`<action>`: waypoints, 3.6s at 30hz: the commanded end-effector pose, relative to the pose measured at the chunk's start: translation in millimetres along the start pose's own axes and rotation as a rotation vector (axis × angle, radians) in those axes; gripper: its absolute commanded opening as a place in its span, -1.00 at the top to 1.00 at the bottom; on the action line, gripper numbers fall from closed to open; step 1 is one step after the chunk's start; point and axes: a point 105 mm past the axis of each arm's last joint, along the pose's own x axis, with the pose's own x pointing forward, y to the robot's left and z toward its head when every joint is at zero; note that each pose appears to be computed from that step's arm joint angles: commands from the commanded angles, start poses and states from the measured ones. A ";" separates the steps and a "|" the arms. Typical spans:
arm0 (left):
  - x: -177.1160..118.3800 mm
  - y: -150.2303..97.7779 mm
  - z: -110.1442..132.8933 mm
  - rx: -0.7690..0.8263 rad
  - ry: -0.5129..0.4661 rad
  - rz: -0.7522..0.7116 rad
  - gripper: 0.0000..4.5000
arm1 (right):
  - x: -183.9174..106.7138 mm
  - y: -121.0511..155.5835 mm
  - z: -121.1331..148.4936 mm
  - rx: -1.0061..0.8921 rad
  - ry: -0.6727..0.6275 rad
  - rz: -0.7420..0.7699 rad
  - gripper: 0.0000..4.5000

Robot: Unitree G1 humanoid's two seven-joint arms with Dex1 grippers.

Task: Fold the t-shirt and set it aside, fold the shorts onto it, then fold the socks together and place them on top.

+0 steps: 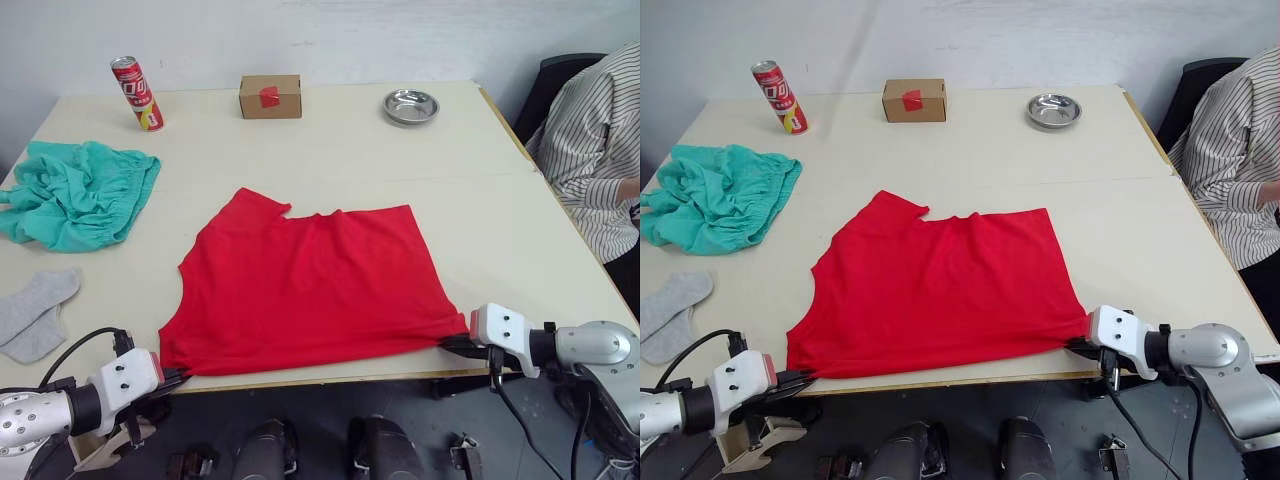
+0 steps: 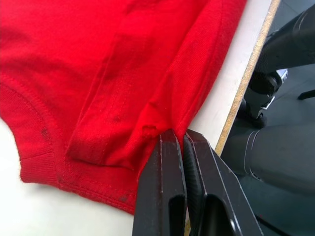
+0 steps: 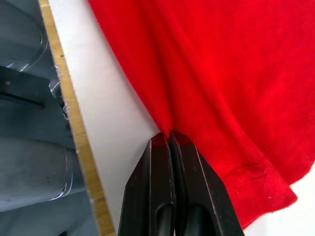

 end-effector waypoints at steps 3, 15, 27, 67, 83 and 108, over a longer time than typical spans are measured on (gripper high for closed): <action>-13.2 9.9 -3.4 0.005 0.035 0.050 0.99 | -5.6 13.3 -6.6 0.034 0.028 0.048 1.00; -25.1 -0.4 3.8 -0.053 0.013 -0.015 0.89 | -6.2 14.9 -5.9 0.058 0.006 0.056 1.00; -66.5 26.0 40.6 -0.157 -0.051 -0.116 -0.72 | -46.3 9.6 27.5 0.254 -0.046 0.255 -0.65; 78.2 220.4 43.0 -0.483 -0.018 0.315 -1.00 | 80.8 -208.8 91.0 0.454 -0.209 -0.445 -0.92; 84.6 209.7 35.1 -0.500 -0.018 0.265 -0.83 | 92.0 -202.6 83.7 0.444 -0.169 -0.443 1.00; 48.7 219.1 75.4 -0.453 -0.413 0.284 0.98 | 56.4 -202.1 102.0 0.312 -0.446 -0.347 1.00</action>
